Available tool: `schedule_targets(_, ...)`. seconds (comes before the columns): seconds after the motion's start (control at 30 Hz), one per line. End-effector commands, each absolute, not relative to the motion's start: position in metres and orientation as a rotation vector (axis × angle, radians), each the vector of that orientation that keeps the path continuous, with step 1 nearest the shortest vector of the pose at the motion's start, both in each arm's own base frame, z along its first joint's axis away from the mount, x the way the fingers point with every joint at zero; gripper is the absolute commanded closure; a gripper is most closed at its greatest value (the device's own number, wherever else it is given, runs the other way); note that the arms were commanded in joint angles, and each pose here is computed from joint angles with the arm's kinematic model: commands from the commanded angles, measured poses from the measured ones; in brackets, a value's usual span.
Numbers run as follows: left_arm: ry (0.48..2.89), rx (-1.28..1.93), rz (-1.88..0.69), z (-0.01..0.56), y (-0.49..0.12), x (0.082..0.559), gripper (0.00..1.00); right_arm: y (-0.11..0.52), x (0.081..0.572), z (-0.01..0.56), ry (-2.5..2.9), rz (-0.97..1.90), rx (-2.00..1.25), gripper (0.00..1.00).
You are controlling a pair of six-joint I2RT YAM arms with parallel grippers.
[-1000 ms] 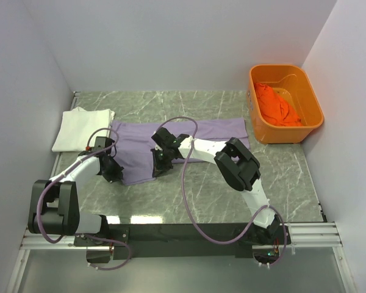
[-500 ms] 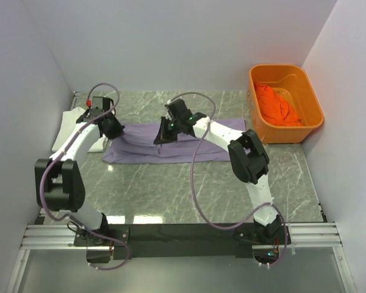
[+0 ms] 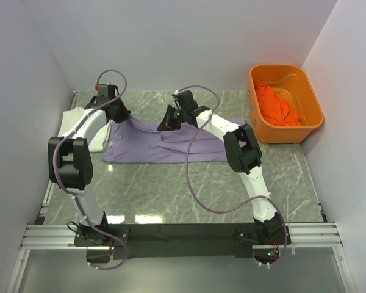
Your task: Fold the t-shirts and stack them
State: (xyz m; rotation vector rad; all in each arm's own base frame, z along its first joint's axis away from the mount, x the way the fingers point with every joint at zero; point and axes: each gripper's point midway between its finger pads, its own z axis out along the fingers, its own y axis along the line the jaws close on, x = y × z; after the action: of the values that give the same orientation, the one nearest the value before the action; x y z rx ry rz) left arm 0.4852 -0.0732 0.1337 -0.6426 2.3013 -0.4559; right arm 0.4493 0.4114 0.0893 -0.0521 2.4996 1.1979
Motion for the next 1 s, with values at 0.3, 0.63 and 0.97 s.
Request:
schedule_targets(0.3, 2.313, -0.633, -0.528, 0.107, -0.086, 0.506, 0.99, 0.397, 0.464, 0.090, 2.445, 1.184, -0.015, 0.97)
schedule_targets(0.63, 2.335, -0.584, -0.525, 0.098, -0.098, 0.508, 0.99, 0.380, 0.457, 0.078, 2.465, 1.122, 0.027, 0.92)
schedule_targets(0.97, 2.387, -0.757, -0.408, 0.069, -0.077, 0.495, 0.99, 0.375, 0.462, 0.090, 2.429, 1.077, -0.011, 0.83)
